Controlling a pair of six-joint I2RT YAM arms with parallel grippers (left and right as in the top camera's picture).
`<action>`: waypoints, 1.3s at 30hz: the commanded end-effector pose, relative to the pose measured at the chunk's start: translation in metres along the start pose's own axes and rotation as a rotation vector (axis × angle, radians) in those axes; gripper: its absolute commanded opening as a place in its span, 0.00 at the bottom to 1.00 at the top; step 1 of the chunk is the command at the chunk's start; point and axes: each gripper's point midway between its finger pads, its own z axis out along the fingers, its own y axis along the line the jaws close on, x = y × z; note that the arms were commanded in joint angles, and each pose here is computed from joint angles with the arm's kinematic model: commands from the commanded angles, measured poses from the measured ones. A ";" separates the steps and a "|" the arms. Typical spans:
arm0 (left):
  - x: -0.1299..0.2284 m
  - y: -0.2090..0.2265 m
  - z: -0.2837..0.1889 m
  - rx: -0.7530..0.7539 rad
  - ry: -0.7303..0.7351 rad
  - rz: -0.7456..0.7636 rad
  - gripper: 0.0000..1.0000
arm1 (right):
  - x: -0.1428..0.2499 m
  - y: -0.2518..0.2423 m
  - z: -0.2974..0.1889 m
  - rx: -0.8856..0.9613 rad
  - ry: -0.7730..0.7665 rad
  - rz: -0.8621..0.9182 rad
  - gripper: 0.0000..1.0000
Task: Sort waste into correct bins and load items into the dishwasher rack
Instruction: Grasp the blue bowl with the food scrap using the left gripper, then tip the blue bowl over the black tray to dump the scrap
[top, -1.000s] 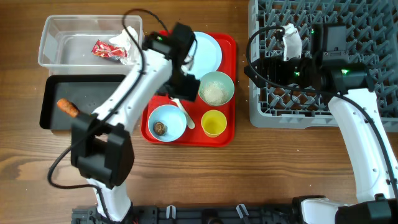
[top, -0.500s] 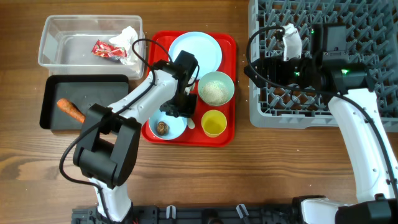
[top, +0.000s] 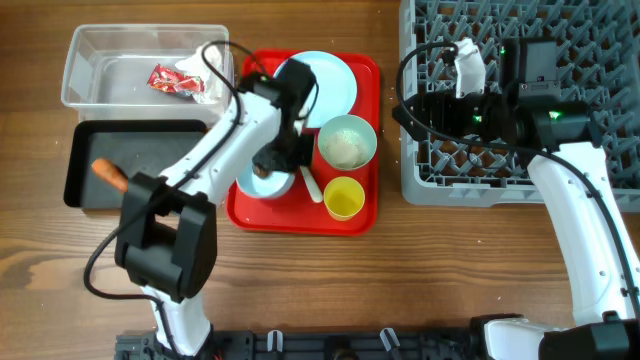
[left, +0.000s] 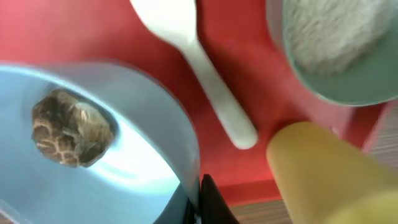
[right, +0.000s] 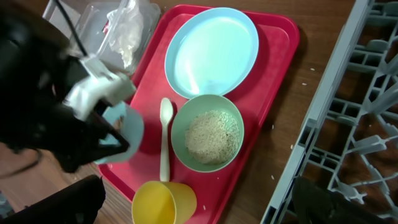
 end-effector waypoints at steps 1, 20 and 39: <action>-0.014 0.029 -0.047 0.014 -0.087 -0.109 0.04 | -0.006 -0.001 0.001 -0.001 -0.008 0.004 1.00; -0.036 0.201 -0.139 0.959 -0.430 -0.379 0.04 | -0.006 -0.001 0.001 0.000 -0.008 0.004 1.00; -0.033 0.230 -0.164 1.134 -0.531 -0.479 0.04 | -0.005 -0.004 0.001 0.015 -0.005 0.006 1.00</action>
